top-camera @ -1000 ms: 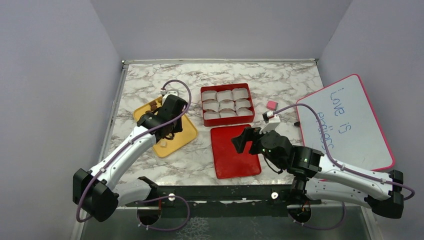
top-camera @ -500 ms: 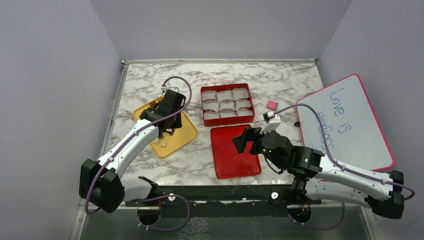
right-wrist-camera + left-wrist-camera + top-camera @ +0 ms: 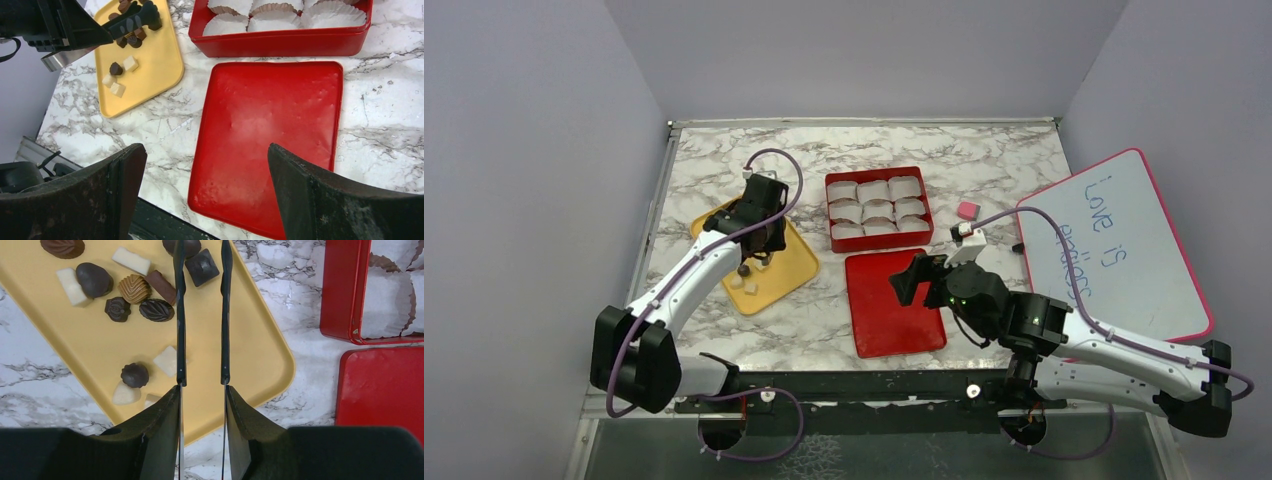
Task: Pack the chocolate
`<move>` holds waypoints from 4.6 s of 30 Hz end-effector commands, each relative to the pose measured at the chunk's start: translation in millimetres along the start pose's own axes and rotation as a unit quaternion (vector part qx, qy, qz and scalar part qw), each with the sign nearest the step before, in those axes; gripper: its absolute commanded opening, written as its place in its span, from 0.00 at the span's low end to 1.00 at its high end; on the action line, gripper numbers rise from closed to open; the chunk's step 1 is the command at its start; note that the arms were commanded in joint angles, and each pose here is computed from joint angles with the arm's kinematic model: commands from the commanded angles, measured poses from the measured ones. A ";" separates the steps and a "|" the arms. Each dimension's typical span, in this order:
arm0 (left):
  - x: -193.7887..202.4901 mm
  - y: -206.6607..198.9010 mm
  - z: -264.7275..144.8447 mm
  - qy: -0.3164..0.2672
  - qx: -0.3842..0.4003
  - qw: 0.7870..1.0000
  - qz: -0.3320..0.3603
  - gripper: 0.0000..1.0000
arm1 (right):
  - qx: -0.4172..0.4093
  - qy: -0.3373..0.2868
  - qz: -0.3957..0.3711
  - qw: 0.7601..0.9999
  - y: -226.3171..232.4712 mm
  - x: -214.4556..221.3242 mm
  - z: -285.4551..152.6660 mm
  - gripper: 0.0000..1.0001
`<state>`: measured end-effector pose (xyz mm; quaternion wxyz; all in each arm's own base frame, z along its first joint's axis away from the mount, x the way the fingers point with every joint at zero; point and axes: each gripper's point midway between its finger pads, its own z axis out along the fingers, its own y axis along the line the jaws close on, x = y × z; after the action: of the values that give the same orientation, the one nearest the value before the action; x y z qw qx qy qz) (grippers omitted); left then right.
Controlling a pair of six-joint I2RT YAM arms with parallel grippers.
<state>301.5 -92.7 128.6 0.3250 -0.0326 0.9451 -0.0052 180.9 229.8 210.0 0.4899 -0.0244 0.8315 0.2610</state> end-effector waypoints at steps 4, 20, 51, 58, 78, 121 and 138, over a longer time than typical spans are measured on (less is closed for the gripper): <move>2.4 -9.6 6.0 0.006 0.030 1.000 -0.004 0.37 | 0.015 -0.014 -0.006 1.000 -5.6 -3.8 2.7 0.97; 1.1 7.8 16.9 0.019 0.001 1.000 -0.009 0.40 | 0.016 -0.014 0.001 1.000 -9.4 -0.9 1.6 0.96; -82.5 -55.6 -48.6 -0.063 0.169 0.983 0.025 0.19 | 0.031 -0.021 -0.009 0.999 -20.3 -4.5 -4.7 0.96; -105.1 -85.2 -36.6 -0.062 0.185 0.980 0.036 0.19 | 0.033 -0.023 -0.004 0.999 -22.3 -5.9 -7.3 0.96; -108.6 -138.3 28.9 -0.027 0.139 0.985 0.100 0.22 | 0.042 -0.027 0.005 0.999 -28.4 -7.4 -11.4 0.96; -120.8 -114.5 -43.2 -0.086 0.147 0.982 0.081 0.35 | 0.052 -0.034 0.001 0.998 -35.8 -16.5 -22.1 0.96; -88.9 -26.1 -18.7 -0.057 0.023 0.997 0.037 0.34 | 0.046 -0.028 0.004 0.999 -35.4 -14.6 -24.8 0.95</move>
<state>361.6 -134.7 198.3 0.3710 0.0340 0.9270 -0.0441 178.3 191.6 209.1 0.5074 -0.0048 0.8314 0.2264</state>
